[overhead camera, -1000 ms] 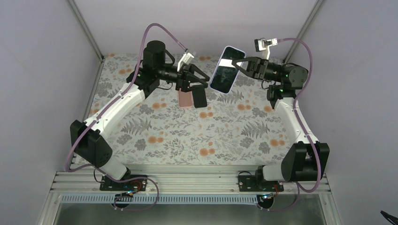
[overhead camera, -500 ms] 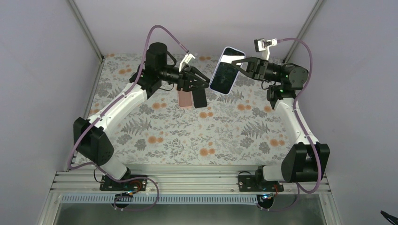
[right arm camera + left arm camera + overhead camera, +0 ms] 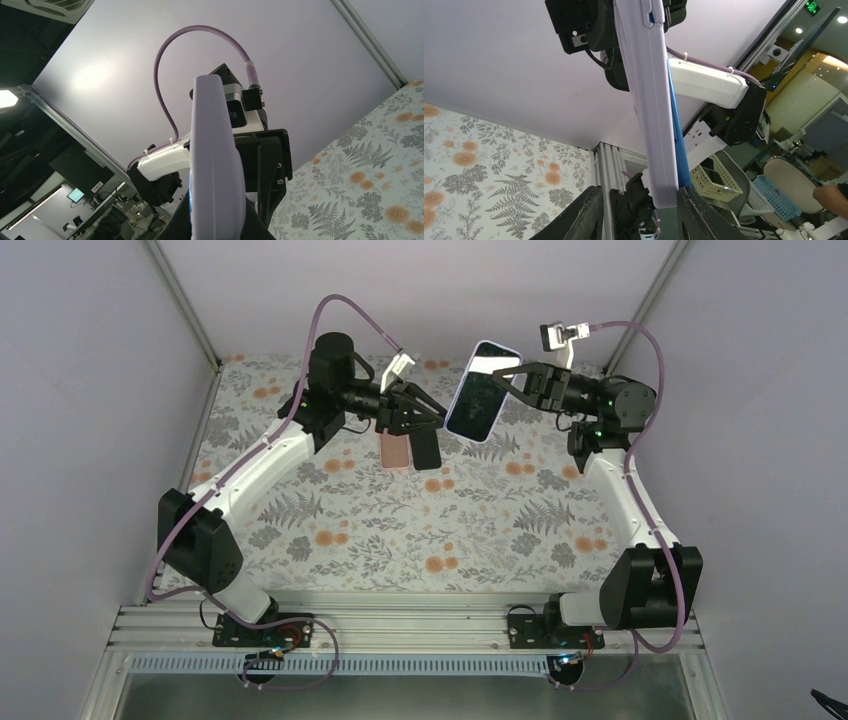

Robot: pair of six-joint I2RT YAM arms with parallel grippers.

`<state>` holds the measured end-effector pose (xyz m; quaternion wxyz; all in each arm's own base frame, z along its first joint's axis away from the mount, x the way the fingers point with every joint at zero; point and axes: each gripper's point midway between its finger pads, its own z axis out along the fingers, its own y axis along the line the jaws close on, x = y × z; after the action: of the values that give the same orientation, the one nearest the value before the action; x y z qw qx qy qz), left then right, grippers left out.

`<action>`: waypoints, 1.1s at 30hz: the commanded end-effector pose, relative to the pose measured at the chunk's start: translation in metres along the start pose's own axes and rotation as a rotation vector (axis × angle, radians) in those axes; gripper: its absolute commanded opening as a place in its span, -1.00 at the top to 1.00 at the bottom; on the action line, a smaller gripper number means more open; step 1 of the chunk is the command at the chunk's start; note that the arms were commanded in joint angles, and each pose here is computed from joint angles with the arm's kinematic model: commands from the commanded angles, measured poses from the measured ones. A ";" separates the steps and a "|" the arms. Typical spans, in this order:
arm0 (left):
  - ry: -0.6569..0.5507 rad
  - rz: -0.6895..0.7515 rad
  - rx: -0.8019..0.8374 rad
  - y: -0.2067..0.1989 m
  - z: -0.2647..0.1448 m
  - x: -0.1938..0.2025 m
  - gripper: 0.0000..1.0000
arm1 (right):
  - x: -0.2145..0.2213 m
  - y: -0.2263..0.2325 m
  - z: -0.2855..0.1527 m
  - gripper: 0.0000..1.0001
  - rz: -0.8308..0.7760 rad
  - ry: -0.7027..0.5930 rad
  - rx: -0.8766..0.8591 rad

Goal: Take the phone out of the phone case
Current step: Remove the phone case from the phone.

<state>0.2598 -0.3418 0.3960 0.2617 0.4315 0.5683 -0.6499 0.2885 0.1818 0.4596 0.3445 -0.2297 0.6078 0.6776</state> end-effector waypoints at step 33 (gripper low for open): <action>0.008 -0.039 0.020 0.013 0.005 0.009 0.08 | -0.002 0.025 0.004 0.93 -0.091 -0.034 -0.035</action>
<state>0.2597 -0.3438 0.3907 0.2446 0.4275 0.5672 -0.6600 0.2860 0.1850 0.4569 0.3443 -0.2362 0.6057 0.6774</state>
